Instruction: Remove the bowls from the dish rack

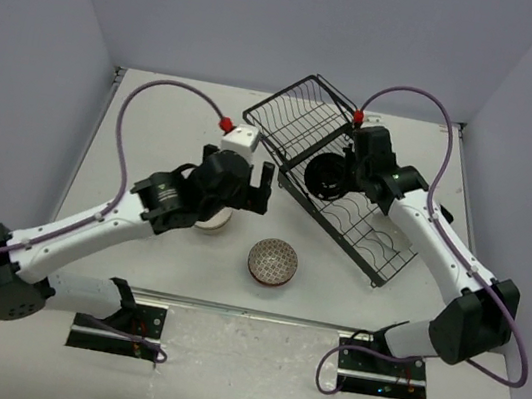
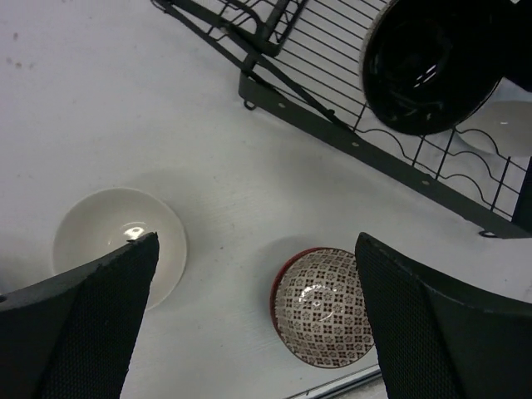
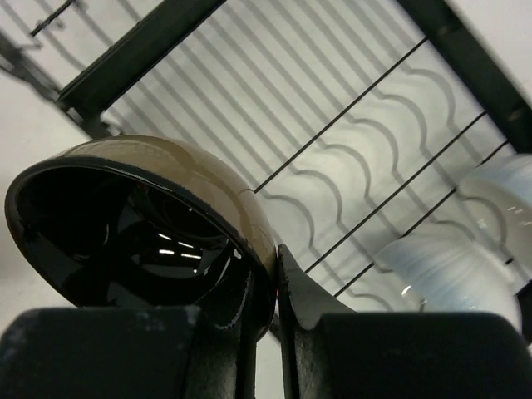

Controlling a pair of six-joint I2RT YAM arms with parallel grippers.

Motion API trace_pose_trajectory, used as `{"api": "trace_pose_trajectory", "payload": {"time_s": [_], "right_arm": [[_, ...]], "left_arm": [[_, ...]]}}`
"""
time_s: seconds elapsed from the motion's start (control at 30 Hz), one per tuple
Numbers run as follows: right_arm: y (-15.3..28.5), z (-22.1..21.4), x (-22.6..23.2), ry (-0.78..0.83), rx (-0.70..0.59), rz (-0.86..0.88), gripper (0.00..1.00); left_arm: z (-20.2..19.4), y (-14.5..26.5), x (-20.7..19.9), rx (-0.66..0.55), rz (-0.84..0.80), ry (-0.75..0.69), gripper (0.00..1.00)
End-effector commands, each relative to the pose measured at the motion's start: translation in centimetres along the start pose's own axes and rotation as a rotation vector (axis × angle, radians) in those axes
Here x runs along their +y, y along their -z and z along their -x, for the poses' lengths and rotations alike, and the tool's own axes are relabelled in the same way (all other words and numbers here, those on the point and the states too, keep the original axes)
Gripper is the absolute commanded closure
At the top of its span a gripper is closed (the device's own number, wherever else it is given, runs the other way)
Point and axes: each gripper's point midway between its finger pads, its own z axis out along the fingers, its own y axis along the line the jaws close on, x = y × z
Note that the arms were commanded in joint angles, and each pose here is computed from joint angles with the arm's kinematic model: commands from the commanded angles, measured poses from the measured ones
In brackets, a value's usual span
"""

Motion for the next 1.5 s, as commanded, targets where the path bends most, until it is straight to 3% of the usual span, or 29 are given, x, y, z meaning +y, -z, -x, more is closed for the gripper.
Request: {"api": "trace_pose_trajectory", "payload": {"time_s": [0.0,0.2,0.33,0.5,0.63,0.8,0.83,0.9,1.17,1.23,1.27,1.37,1.47], "right_arm": [[3.3,0.3,4.1,-0.153,0.076,0.223,1.0],[5.5,-0.8,6.3,-0.216,0.118,0.371,1.0],[6.2,-1.4,6.1,-0.227,0.13,0.375,1.0],[6.7,-1.9,4.8,-0.24,0.11,0.32,1.0],[7.0,-2.5,4.6,-0.242,0.112,0.313,1.0],[7.0,-3.6,5.0,-0.246,0.112,0.33,1.0],[7.1,-3.6,5.1,-0.248,0.109,0.335,1.0],[7.0,-4.0,5.3,-0.251,0.112,0.35,1.0],[7.6,-3.3,6.3,-0.266,0.074,0.42,1.0],[7.6,-3.2,6.3,-0.268,0.069,0.425,0.93],[7.6,-3.1,6.4,-0.266,0.068,0.427,0.74],[7.6,-3.0,6.4,-0.262,0.068,0.427,0.64],[7.4,-3.1,6.4,-0.262,0.072,0.418,0.41]], "left_arm": [[1.8,-1.8,-4.6,0.018,-0.079,-0.061,0.0],[0.4,-5.0,-7.5,0.107,-0.03,-0.169,0.0],[-0.9,-6.5,-8.6,0.149,-0.024,-0.185,0.07],[-2.2,-8.3,-8.8,0.181,0.021,-0.206,0.33],[-1.7,-8.7,-9.2,0.169,0.037,-0.191,0.67],[-1.0,-9.1,-9.7,0.149,0.041,-0.177,0.79],[-0.9,-9.2,-9.8,0.146,0.041,-0.174,0.9],[-0.8,-9.3,-9.7,0.141,0.049,-0.172,1.0],[-1.0,-9.7,-9.2,0.118,0.061,-0.159,1.0],[-0.9,-9.3,-8.8,0.112,0.067,-0.151,1.0],[-0.7,-9.2,-8.8,0.101,0.063,-0.141,1.0],[-0.3,-8.5,-8.3,0.078,0.048,-0.119,1.0],[-0.3,-8.2,-7.4,0.078,0.041,-0.086,1.0]]}}
